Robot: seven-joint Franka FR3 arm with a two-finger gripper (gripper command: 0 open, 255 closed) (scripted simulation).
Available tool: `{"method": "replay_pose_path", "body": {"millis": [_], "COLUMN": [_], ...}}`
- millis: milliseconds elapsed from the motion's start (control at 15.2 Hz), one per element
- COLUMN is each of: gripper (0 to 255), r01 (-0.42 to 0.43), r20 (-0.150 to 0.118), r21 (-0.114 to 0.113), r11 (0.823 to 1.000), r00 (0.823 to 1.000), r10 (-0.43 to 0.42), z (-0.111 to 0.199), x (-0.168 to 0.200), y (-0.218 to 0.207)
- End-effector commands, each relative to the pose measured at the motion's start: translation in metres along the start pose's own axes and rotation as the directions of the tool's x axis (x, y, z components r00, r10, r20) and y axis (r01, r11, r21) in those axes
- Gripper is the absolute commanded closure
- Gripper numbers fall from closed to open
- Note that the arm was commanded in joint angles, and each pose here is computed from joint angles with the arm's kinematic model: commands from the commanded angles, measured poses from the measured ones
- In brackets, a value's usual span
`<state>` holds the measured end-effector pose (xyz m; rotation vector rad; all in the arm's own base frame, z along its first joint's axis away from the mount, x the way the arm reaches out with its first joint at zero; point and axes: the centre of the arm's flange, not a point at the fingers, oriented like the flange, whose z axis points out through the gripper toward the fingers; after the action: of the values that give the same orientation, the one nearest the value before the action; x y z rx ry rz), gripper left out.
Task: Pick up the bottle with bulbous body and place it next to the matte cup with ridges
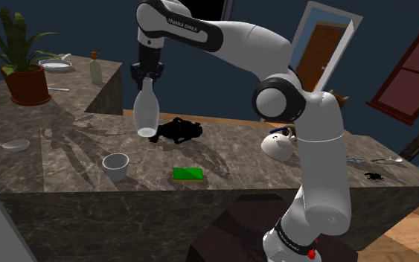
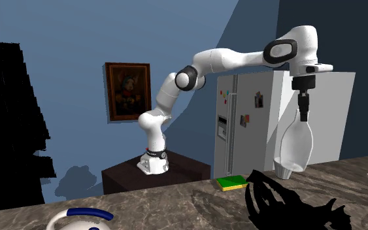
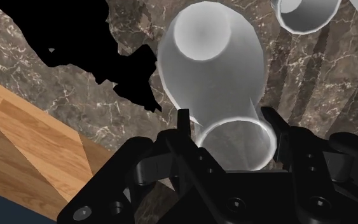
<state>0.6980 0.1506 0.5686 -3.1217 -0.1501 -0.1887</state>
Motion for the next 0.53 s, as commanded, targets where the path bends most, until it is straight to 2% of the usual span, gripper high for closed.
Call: {"method": "replay_pose_path", "body": {"millis": [0,462], "gripper": [255,255], "r01": [0.0,0.0], "r20": [-0.002,-0.002], "r21": [0.0,0.0], "r11": [1.0,1.0], "r00": [1.0,1.0], "r10": [0.0,0.0], "z": [0.01,0.047], "x": [-0.002,-0.006], "y": [-0.001,-0.001]}}
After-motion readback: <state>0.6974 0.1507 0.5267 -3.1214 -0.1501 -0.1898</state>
